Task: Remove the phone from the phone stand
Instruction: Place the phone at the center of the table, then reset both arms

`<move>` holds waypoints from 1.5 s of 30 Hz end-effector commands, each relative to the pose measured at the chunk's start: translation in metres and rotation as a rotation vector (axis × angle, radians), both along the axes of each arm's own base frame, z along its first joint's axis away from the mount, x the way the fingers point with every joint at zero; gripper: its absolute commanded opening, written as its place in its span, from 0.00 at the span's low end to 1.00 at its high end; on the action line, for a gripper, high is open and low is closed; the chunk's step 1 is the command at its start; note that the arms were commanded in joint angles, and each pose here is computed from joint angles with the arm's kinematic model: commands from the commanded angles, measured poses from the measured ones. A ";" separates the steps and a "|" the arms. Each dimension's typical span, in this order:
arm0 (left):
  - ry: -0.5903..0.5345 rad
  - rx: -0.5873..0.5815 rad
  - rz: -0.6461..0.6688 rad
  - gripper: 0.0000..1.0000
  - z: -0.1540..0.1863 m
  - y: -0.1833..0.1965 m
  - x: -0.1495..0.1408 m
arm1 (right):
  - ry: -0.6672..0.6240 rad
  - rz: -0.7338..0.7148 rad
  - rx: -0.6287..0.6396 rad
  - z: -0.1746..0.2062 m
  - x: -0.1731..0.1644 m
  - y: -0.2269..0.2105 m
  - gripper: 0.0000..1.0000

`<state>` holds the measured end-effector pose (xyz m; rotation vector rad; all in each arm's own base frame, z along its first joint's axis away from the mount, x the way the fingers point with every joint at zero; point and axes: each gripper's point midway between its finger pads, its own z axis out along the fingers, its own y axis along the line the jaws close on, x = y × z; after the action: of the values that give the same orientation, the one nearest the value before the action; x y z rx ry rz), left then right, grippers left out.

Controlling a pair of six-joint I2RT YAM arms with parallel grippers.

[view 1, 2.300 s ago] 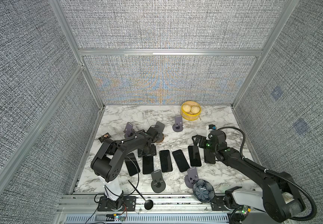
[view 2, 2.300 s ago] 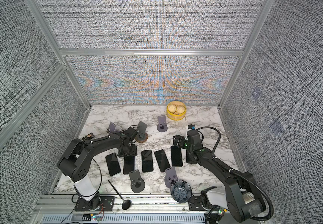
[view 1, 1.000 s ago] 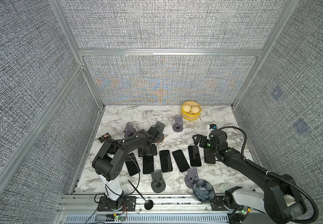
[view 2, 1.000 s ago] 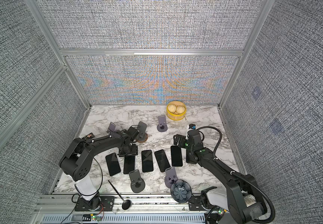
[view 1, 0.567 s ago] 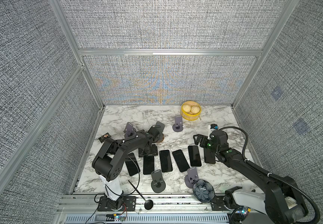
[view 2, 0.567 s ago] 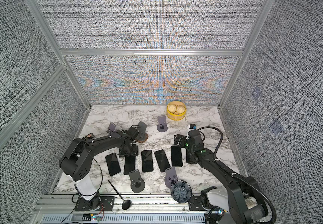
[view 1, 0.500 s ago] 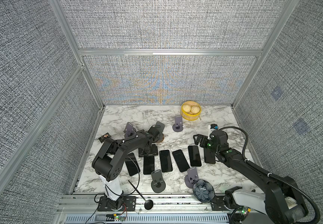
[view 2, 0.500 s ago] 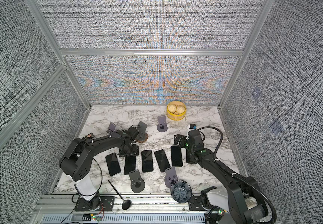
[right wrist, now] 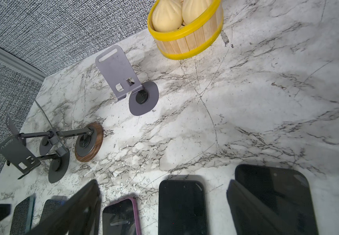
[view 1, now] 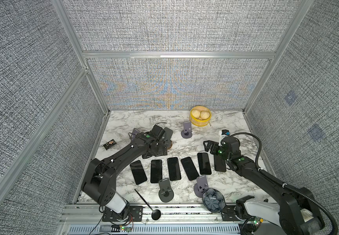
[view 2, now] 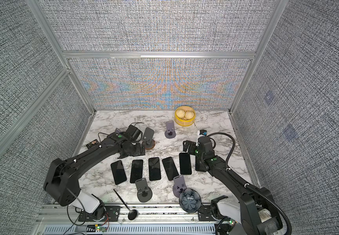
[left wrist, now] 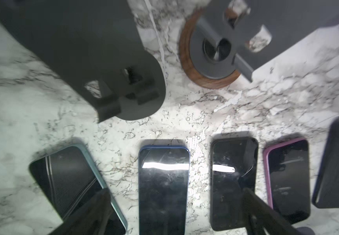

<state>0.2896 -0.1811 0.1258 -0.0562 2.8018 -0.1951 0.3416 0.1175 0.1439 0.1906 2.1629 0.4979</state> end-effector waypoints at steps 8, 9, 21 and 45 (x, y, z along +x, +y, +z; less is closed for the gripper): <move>-0.443 0.143 -0.086 0.99 0.105 0.040 0.024 | -0.101 -0.042 -0.185 0.032 -0.007 -0.029 0.99; -0.514 0.151 -0.077 0.99 0.109 0.042 0.032 | -0.113 -0.053 -0.207 0.036 -0.007 -0.032 0.99; -0.743 0.438 0.041 0.99 0.079 0.114 0.077 | -0.238 -0.116 -0.632 0.033 -0.006 -0.067 0.99; -0.986 0.315 0.118 0.99 -0.008 0.185 0.089 | -0.350 -0.155 -0.383 -0.049 0.039 -0.122 0.99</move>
<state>0.3760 -0.0022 0.1004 0.0540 1.9158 0.2899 0.3675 -0.0130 0.0710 0.0768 1.9616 -0.0443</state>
